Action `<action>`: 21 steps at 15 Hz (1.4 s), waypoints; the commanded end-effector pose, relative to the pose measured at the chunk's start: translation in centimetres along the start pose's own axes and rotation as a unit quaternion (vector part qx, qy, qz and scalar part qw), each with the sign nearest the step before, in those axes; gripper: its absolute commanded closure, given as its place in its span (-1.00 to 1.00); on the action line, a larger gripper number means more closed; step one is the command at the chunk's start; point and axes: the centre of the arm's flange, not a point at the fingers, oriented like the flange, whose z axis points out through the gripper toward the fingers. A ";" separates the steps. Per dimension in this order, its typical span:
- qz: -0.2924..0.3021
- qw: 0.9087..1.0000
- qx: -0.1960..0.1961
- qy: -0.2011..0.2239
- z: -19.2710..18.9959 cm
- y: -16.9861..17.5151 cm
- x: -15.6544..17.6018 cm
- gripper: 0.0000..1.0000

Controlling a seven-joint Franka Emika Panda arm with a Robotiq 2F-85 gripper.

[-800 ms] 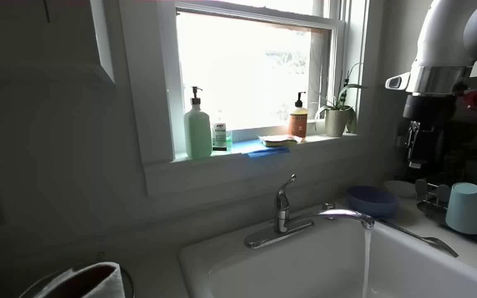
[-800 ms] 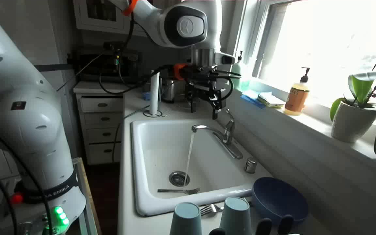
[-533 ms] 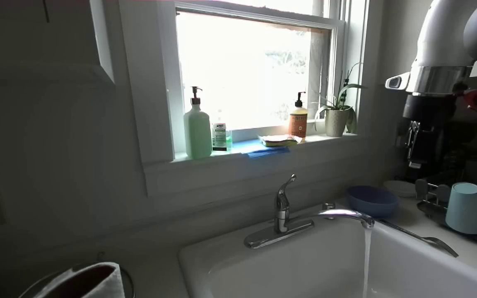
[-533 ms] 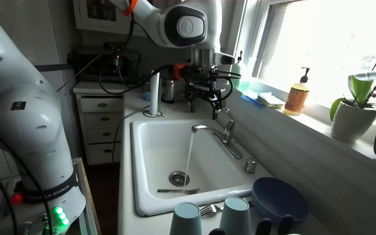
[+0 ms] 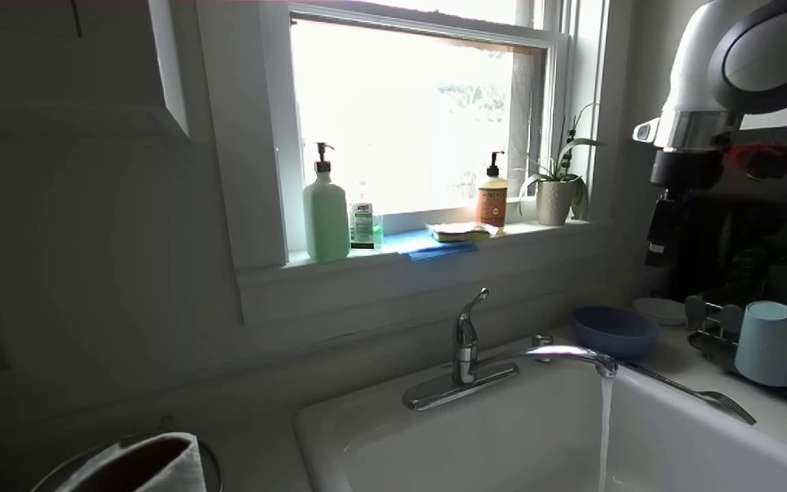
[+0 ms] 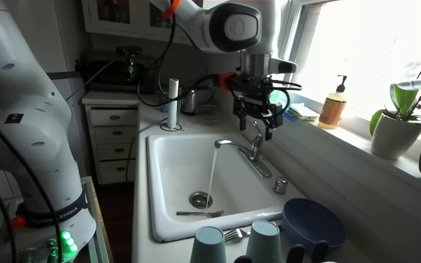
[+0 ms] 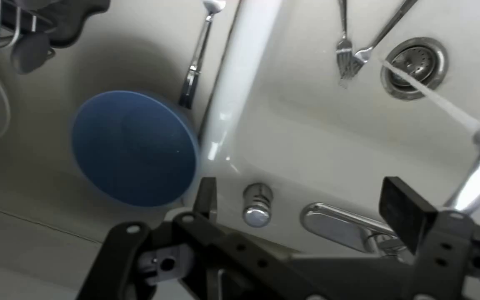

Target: Put the blue bowl under the running water, pour the water in the sink, put the blue bowl under the running water again, pour the water in the sink and then put the bowl back on the counter

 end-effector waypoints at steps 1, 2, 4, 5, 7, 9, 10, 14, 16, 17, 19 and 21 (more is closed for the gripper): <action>0.035 0.999 0.001 -0.035 2.7 7.8 4.0 -1.00; 0.040 0.998 0.008 -0.047 3.8 10.0 4.2 -1.00; 0.053 0.997 0.012 -0.062 5.7 14.1 4.6 -1.00; 0.058 0.996 0.019 -0.069 6.5 15.8 4.7 -1.00; 0.068 0.994 0.032 -0.073 8.5 18.9 5.1 -1.00; 0.073 0.993 0.049 -0.076 10.6 21.4 5.4 -1.00; 0.074 0.993 0.053 -0.078 11.4 22.4 5.7 -1.00; 0.070 0.990 0.071 -0.098 15.5 25.7 6.3 -1.00; 0.066 0.990 0.070 -0.107 17.2 26.5 6.4 -1.00; 0.062 0.989 0.071 -0.110 18.2 26.7 6.5 -1.00; 0.059 0.989 0.070 -0.115 20.0 26.7 6.6 -1.00; 0.059 0.989 0.071 -0.119 21.7 26.4 6.9 -0.91</action>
